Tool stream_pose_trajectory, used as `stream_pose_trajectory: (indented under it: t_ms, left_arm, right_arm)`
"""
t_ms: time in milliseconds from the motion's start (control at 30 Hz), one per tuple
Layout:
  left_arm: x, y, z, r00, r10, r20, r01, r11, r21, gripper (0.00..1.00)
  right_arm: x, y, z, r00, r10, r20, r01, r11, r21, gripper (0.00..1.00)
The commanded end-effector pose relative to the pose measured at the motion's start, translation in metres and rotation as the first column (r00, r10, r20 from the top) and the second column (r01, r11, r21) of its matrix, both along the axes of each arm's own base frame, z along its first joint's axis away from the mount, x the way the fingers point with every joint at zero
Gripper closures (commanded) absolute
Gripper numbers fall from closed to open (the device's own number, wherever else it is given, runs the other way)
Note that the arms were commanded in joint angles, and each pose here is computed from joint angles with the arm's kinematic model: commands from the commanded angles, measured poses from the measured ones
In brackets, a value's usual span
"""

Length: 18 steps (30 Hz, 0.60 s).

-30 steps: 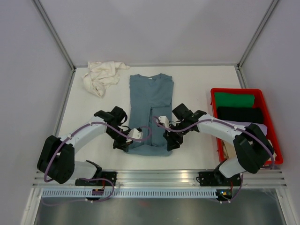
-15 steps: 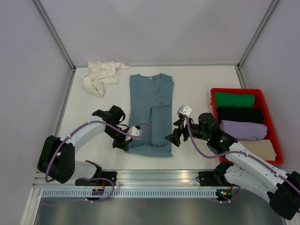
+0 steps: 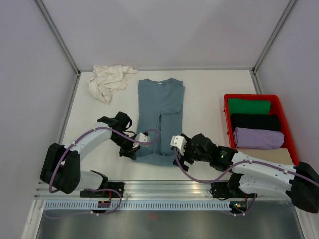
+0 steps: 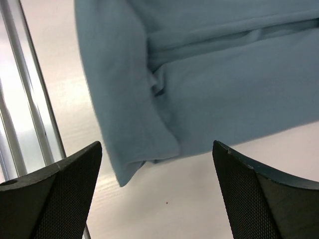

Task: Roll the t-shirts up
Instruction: Roll the tshirt

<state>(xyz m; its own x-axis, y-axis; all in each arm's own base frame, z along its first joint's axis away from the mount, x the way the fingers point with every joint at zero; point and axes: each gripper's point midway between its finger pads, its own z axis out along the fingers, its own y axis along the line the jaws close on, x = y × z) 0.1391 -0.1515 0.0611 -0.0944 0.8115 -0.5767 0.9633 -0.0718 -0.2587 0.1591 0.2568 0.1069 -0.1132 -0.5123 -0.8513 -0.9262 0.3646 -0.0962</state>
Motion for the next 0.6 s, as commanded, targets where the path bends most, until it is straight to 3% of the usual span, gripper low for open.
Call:
stream_pose_trajectory:
  t_ms: [0,367,433,567]
  left_arm:
    - [0.008,-0.008,0.005,1.0,-0.001,0.017,0.002,0.998,-0.057,0.98]
    - [0.011,-0.009,0.006,1.0,0.005,0.017,-0.004,0.998,-0.062,0.98]
    - [0.011,-0.009,0.007,1.0,0.011,0.014,-0.01,0.998,-0.063,0.98]
    - [0.013,-0.009,0.007,1.0,0.017,0.015,-0.016,0.998,-0.06,0.98]
  right_arm:
    - [-0.007,-0.006,-0.022,0.991,0.112,0.071,-0.095,0.973,-0.212,0.03]
    - [-0.015,-0.004,-0.048,0.979,0.194,0.061,-0.165,0.933,-0.319,0.07]
    - [-0.017,0.001,-0.052,0.975,0.215,0.046,-0.19,0.929,-0.318,0.12]
    - [-0.019,0.014,-0.043,0.972,0.232,0.041,-0.213,0.939,-0.269,0.4]
